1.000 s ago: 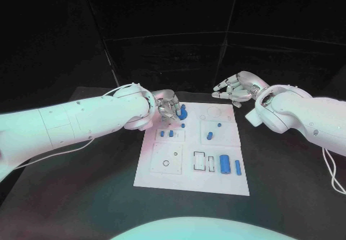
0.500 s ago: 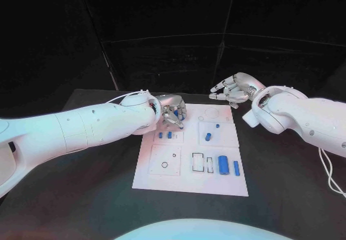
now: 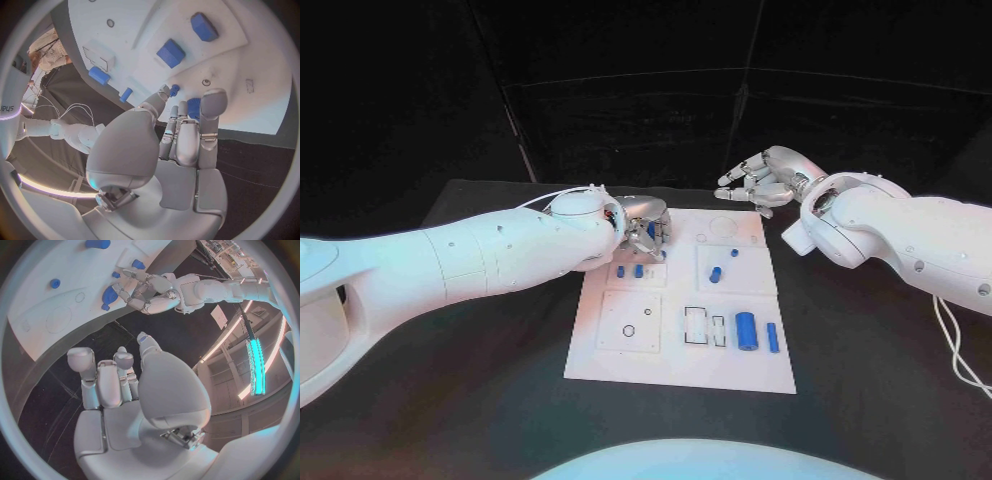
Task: Assemble the parts on the task board
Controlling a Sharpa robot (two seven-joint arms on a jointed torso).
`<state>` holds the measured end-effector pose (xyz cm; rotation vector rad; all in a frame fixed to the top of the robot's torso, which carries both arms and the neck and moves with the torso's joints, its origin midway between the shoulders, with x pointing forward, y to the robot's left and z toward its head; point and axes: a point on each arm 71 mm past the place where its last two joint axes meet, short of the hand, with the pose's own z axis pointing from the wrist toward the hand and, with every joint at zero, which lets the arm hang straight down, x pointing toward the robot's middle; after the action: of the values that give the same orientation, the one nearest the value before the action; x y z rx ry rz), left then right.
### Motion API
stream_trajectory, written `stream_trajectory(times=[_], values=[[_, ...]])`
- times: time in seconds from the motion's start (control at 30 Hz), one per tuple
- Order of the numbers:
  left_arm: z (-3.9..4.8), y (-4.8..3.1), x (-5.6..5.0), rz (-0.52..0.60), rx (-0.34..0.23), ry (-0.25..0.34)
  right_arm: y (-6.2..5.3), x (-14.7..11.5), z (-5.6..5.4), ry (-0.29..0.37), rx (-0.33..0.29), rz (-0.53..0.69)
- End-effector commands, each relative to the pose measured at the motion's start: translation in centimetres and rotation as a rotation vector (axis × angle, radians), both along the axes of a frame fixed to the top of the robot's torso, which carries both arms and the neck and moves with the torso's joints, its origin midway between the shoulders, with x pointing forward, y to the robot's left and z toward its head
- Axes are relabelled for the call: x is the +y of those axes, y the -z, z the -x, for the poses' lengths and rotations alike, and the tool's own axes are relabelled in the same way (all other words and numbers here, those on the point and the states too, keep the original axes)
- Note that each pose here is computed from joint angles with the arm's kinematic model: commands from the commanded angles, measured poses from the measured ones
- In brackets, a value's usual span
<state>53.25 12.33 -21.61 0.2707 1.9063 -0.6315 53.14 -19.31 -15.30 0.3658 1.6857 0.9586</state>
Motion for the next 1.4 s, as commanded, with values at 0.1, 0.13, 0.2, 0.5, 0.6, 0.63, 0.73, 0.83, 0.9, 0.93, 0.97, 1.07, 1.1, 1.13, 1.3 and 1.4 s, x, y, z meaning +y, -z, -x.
stream_trajectory(times=[0.1,0.13,0.2,0.5,0.6,0.63,0.73,0.83,0.9,0.93,0.97,1.07,1.1,1.13,1.3,1.4], values=[[0.0,0.24,-0.3,-0.03,0.008,0.038,-0.2,0.1,0.0,-0.008,-0.006,-0.006],[-0.01,0.27,-0.3,-0.031,0.009,0.038,-0.2,0.1,0.0,-0.008,-0.006,-0.006],[-0.03,0.36,-0.3,-0.033,0.012,0.038,-0.2,0.2,0.0,-0.008,-0.006,-0.006],[-0.08,0.85,-0.3,-0.043,0.028,0.038,-0.2,0.2,0.0,-0.009,-0.005,-0.006],[-0.09,1.0,-0.4,-0.046,0.033,0.039,-0.2,0.2,0.0,-0.01,-0.005,-0.006],[-0.09,1.04,-0.4,-0.047,0.035,0.039,-0.2,0.2,0.0,-0.01,-0.005,-0.006],[-0.12,1.22,-0.5,-0.052,0.042,0.04,-0.2,0.3,0.0,-0.011,-0.005,-0.006],[-0.13,1.35,-0.6,-0.052,0.045,0.041,-0.2,0.3,0.0,-0.011,-0.005,-0.007],[-0.13,1.41,-0.6,-0.052,0.046,0.041,-0.2,0.3,0.0,-0.012,-0.005,-0.007],[-0.13,1.44,-0.7,-0.052,0.046,0.042,-0.2,0.3,0.0,-0.012,-0.005,-0.007],[-0.14,1.46,-0.7,-0.052,0.046,0.042,-0.2,0.3,0.0,-0.012,-0.005,-0.007],[-0.16,1.51,-0.7,-0.052,0.047,0.042,-0.2,0.3,0.0,-0.012,-0.004,-0.007],[-0.16,1.52,-0.7,-0.051,0.046,0.042,-0.2,0.3,0.0,-0.012,-0.004,-0.007],[-0.17,1.53,-0.7,-0.051,0.046,0.042,-0.2,0.4,0.0,-0.013,-0.004,-0.007],[-0.16,1.57,-0.8,-0.051,0.047,0.043,-0.2,0.4,0.0,-0.013,-0.004,-0.007],[-0.15,1.6,-0.8,-0.051,0.048,0.043,-0.2,0.4,0.0,-0.013,-0.005,-0.007]])
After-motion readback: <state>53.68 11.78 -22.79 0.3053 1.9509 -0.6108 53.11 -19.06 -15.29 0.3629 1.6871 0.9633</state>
